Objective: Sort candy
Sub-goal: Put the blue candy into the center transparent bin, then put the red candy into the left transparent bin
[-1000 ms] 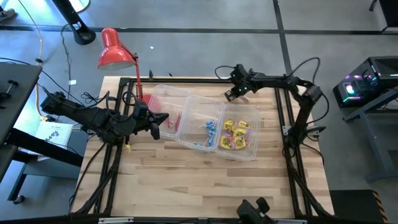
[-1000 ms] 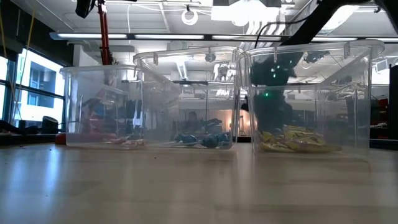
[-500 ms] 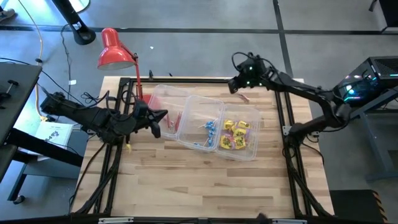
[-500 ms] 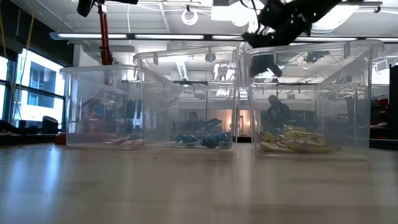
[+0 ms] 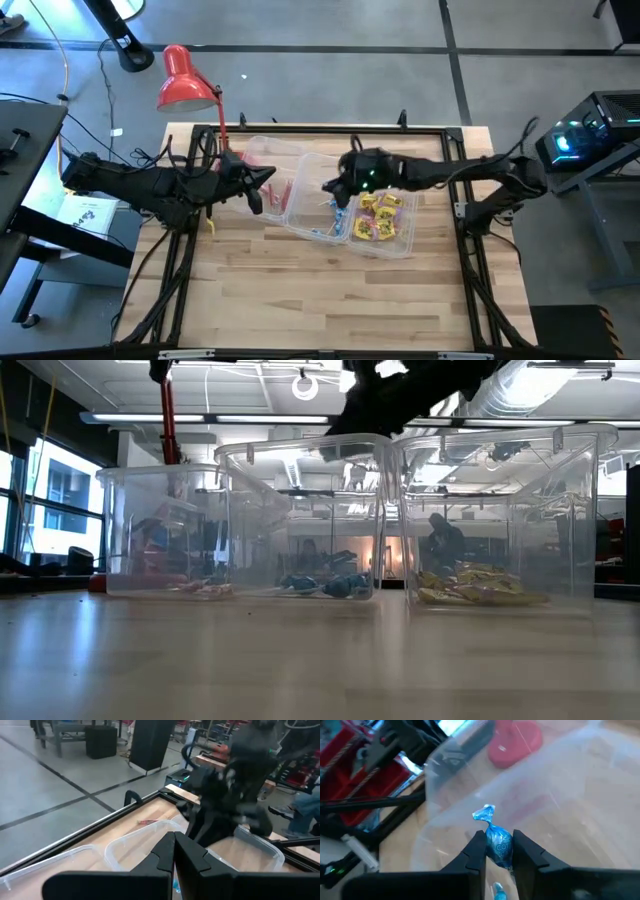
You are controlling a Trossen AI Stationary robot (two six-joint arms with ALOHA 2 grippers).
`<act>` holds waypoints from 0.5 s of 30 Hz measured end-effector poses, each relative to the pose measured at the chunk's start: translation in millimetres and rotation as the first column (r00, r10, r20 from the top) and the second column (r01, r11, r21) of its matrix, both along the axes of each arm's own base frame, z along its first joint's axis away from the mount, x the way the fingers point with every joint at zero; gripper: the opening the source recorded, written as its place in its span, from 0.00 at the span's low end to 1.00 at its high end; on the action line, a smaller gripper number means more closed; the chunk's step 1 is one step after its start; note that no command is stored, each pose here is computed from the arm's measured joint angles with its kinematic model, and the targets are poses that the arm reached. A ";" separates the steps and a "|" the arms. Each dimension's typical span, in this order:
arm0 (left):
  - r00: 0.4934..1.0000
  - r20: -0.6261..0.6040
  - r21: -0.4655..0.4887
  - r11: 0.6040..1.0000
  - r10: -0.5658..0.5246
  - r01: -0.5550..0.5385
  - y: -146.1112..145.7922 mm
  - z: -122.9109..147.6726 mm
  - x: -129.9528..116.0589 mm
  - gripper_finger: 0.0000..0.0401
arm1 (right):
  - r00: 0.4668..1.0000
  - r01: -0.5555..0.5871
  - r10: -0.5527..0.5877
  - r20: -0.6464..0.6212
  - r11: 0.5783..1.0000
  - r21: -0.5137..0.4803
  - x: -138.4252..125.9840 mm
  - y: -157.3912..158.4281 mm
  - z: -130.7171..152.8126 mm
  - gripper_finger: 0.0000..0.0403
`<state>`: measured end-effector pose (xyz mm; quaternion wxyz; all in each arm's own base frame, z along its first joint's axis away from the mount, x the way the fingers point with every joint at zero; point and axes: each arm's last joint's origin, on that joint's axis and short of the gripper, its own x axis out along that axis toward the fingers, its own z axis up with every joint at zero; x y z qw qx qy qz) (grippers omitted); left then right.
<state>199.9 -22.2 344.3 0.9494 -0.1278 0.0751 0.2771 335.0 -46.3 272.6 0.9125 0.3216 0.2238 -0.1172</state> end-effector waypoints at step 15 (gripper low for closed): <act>0.997 -0.004 -0.010 0.997 -0.075 0.075 2.3 0.6 2.1 0.00 | 0.993 0.021 -0.028 0.110 0.997 0.068 0.4 -9.3 12.0 0.56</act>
